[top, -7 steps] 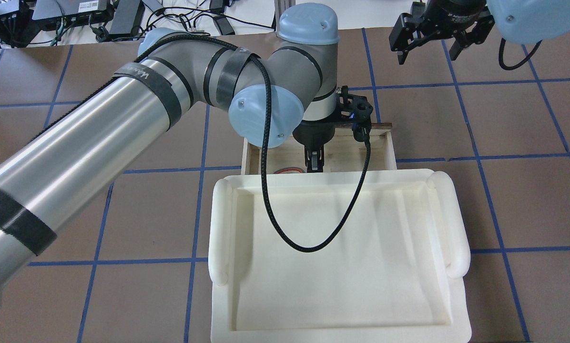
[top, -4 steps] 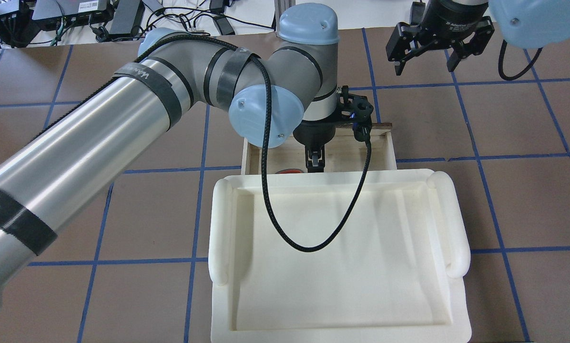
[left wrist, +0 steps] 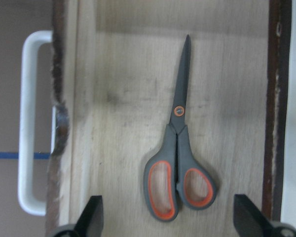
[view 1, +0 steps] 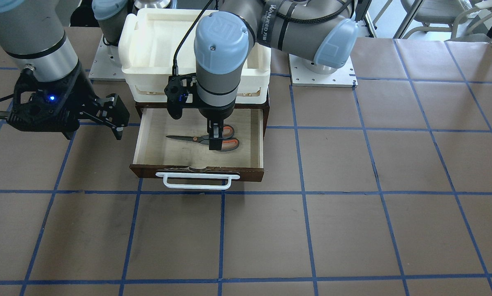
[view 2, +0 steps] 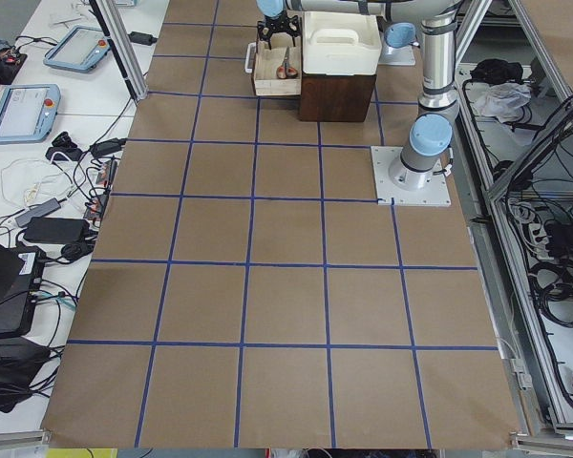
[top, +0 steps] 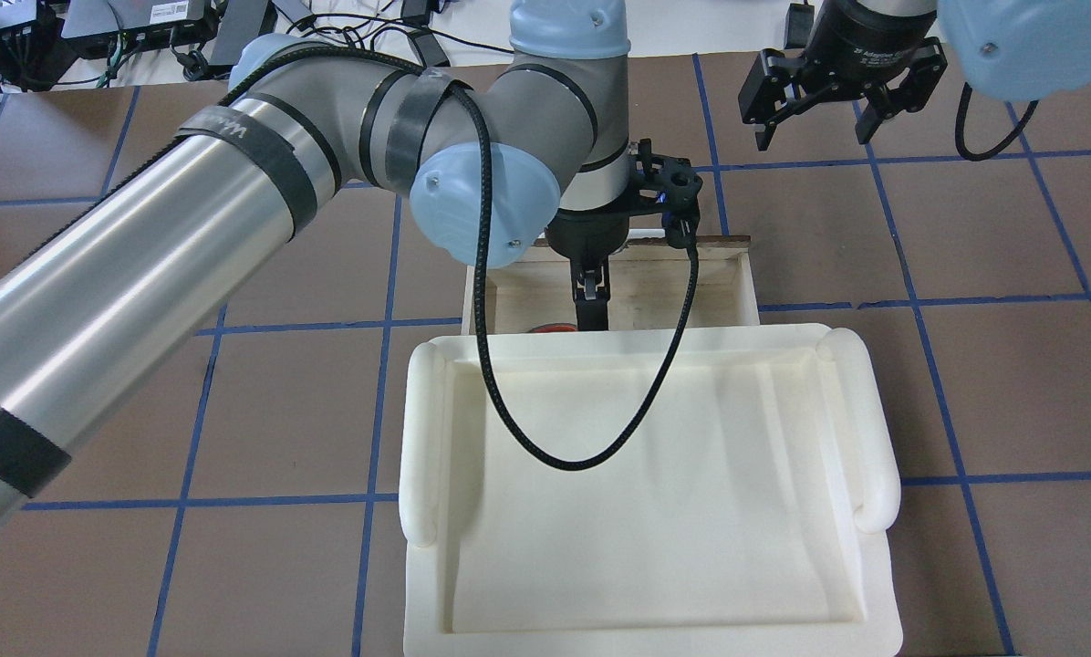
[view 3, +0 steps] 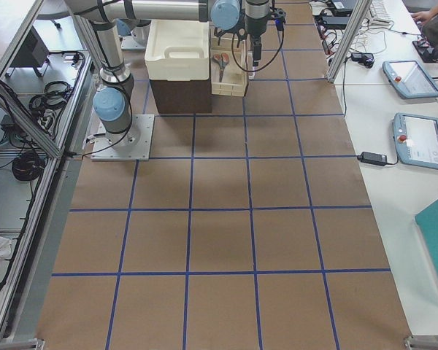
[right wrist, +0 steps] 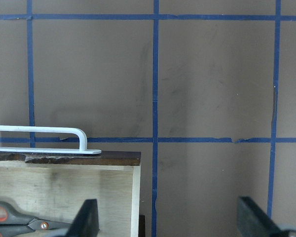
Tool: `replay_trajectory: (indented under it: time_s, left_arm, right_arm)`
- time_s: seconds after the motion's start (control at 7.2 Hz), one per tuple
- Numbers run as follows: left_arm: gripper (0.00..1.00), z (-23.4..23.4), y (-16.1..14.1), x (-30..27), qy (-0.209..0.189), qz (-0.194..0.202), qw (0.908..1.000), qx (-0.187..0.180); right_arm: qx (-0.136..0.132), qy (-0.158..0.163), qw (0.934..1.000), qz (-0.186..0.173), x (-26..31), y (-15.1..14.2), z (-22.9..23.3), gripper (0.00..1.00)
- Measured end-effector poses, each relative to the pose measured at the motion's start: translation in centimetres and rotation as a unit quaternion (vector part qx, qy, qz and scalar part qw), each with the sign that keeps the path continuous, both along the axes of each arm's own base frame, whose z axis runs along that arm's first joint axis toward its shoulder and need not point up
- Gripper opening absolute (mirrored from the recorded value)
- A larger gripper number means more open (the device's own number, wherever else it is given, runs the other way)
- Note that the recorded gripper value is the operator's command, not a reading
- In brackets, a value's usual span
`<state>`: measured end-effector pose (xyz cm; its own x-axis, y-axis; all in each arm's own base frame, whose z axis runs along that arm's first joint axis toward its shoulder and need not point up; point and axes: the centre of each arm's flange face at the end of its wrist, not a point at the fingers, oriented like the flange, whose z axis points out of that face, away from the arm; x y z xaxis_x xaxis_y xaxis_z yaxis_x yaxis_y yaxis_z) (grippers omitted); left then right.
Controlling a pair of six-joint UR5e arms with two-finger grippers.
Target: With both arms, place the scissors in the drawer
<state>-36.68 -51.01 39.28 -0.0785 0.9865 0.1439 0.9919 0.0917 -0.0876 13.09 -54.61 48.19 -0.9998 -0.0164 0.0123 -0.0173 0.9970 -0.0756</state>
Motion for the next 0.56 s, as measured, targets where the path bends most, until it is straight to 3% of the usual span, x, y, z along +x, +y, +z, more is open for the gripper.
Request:
replay_trajectory:
  time_s: [0.14,0.28,0.56]
  left_arm:
    - [1.00,2.0,-1.1,3.1,0.005,0.035,0.9993,-0.012]
    - [1.00,4.4,-1.4,5.9,0.005,0.077,0.9967,-0.023]
    - [1.00,9.6,-0.1,11.3,-0.010,0.188,0.9807,-0.052]
  right_arm:
    - [0.001,0.000,1.0000,0.000,0.0,0.2,-0.1,1.00]
    - [0.001,0.001,1.0000,0.000,0.0,0.3,-0.1,1.00]
    - [0.000,0.005,1.0000,0.000,-0.1,0.4,0.0,1.00]
